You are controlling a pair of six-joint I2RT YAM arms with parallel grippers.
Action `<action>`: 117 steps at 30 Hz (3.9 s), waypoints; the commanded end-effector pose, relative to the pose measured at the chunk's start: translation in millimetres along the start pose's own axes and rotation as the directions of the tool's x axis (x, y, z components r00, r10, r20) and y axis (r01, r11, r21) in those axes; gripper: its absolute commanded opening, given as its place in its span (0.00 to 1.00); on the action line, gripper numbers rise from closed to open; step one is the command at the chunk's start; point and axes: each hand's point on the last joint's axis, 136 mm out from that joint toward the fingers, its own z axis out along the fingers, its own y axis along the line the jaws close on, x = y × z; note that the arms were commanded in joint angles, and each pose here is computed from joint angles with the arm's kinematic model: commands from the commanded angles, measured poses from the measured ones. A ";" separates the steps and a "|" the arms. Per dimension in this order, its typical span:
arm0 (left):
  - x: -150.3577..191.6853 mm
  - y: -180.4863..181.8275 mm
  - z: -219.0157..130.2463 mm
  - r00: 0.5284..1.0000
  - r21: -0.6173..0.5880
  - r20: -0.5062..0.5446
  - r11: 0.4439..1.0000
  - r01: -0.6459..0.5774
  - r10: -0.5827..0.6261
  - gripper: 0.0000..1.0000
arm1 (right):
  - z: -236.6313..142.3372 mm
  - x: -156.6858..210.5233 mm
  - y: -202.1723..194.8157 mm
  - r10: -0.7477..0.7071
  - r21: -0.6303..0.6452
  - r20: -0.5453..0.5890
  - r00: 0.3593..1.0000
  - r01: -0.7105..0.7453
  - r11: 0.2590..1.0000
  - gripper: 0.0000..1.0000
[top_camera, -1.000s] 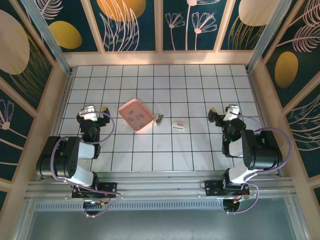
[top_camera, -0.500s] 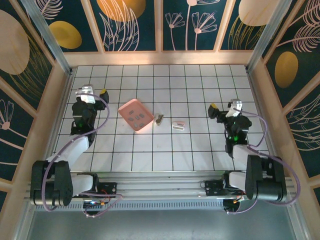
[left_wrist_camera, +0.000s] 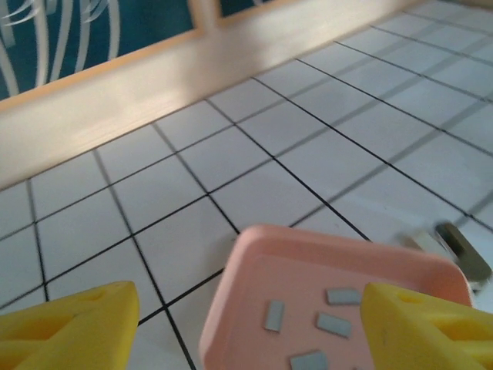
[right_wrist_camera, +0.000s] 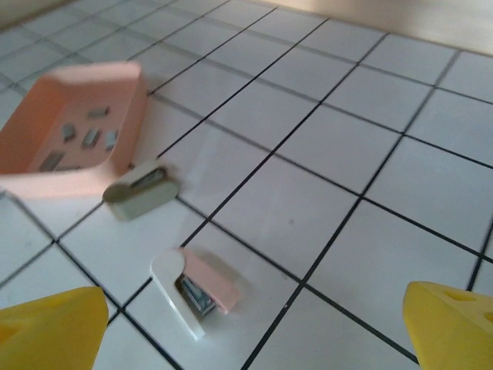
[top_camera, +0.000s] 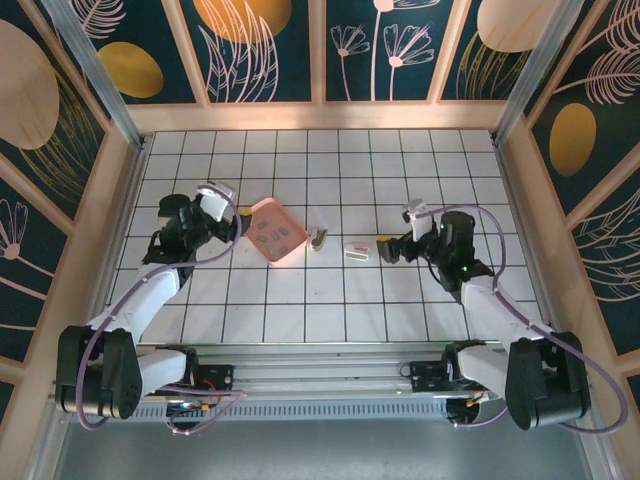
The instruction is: Load the staples into the stapler
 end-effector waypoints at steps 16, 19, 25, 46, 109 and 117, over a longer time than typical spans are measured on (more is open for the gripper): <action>32.6 -37.6 18.7 0.947 0.275 -0.069 0.918 -0.284 0.314 0.74 | 68.9 57.2 22.3 -0.551 -0.472 -0.210 0.808 0.410 0.781 0.90; 36.3 -37.8 20.7 0.946 0.280 -0.078 0.918 -0.281 0.313 0.75 | 79.2 62.6 24.7 -0.574 -0.495 -0.205 0.793 0.422 0.760 0.89; 45.0 -41.5 21.5 0.947 0.301 -0.094 0.915 -0.267 0.307 0.75 | 92.9 78.8 29.5 -0.597 -0.533 -0.215 0.773 0.419 0.735 0.87; 33.5 -52.0 29.4 0.976 0.346 -0.115 0.929 -0.132 0.182 0.68 | 99.6 94.9 27.8 -0.644 -0.573 -0.195 0.740 0.447 0.687 0.33; -58.7 -180.6 45.0 0.907 0.669 -0.298 0.613 0.420 -0.297 0.57 | 72.8 -101.1 120.3 -0.835 0.011 0.387 0.391 0.904 0.428 0.32; -61.4 -176.4 45.6 0.920 0.658 -0.260 0.644 0.391 -0.294 0.20 | 69.0 -100.5 122.7 -0.837 0.006 0.388 0.385 0.907 0.420 0.32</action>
